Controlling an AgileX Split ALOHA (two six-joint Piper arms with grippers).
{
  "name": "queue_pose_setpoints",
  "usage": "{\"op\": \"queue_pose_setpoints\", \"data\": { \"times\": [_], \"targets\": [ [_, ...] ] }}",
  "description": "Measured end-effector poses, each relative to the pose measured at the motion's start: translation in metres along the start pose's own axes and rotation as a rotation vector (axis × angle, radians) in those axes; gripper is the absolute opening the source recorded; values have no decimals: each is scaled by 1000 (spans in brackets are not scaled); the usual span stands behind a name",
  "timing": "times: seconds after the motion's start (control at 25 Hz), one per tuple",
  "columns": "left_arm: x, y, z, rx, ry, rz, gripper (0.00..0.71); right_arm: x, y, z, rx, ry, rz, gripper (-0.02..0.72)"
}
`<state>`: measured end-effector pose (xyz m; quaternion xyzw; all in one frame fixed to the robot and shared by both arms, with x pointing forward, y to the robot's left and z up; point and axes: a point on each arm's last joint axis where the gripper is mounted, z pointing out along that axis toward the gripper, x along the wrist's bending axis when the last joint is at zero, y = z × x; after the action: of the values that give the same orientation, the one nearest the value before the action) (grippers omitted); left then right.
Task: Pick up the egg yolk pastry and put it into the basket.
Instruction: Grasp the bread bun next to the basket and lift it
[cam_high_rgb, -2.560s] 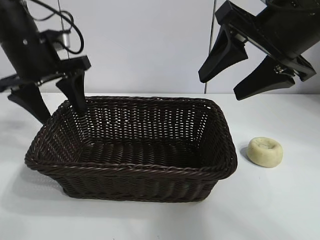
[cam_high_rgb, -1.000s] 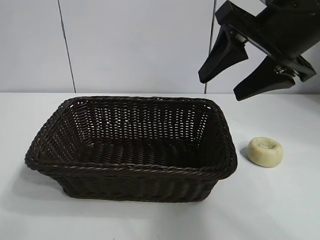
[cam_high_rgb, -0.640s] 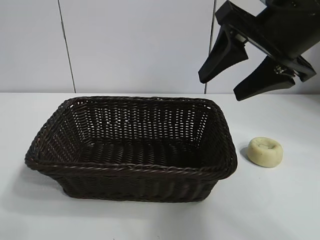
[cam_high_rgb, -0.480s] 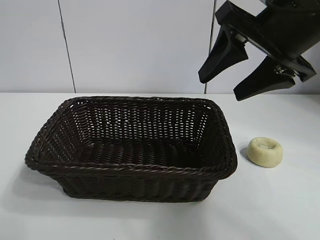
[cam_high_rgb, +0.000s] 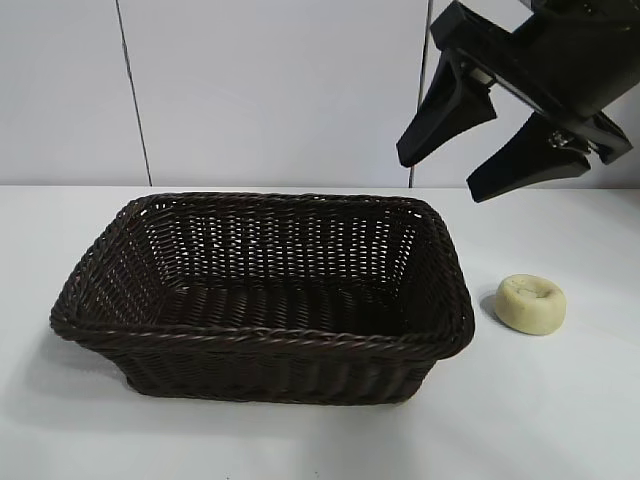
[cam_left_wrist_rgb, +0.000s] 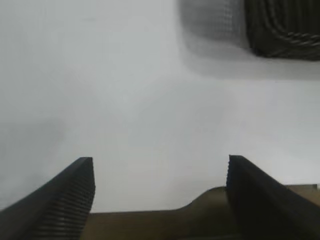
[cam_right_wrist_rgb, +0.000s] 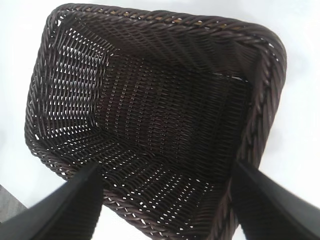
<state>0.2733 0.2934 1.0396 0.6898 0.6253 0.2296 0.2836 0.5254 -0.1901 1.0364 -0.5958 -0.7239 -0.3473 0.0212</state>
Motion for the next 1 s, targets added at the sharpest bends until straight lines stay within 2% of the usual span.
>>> {"op": "queue_pose_setpoints", "data": {
  "times": [0.16, 0.68, 0.84, 0.92, 1.0],
  "targets": [
    [-1, -6, -8, -70, -3, 3, 535, 0, 0, 0, 0, 0, 0, 519],
    [-1, -9, -9, -84, -3, 4, 535, 1, -2, 0, 25, 8, -3, 519],
    [-2, -18, -20, -187, -1, 10, 535, -1, -6, 0, 61, -8, -7, 519],
    [-3, -26, -27, -255, 0, 15, 535, -3, -7, 0, 72, -32, 0, 519],
    [-3, -30, -30, -280, 0, 17, 535, -6, -8, 0, 85, -62, 6, 519]
  ]
}}
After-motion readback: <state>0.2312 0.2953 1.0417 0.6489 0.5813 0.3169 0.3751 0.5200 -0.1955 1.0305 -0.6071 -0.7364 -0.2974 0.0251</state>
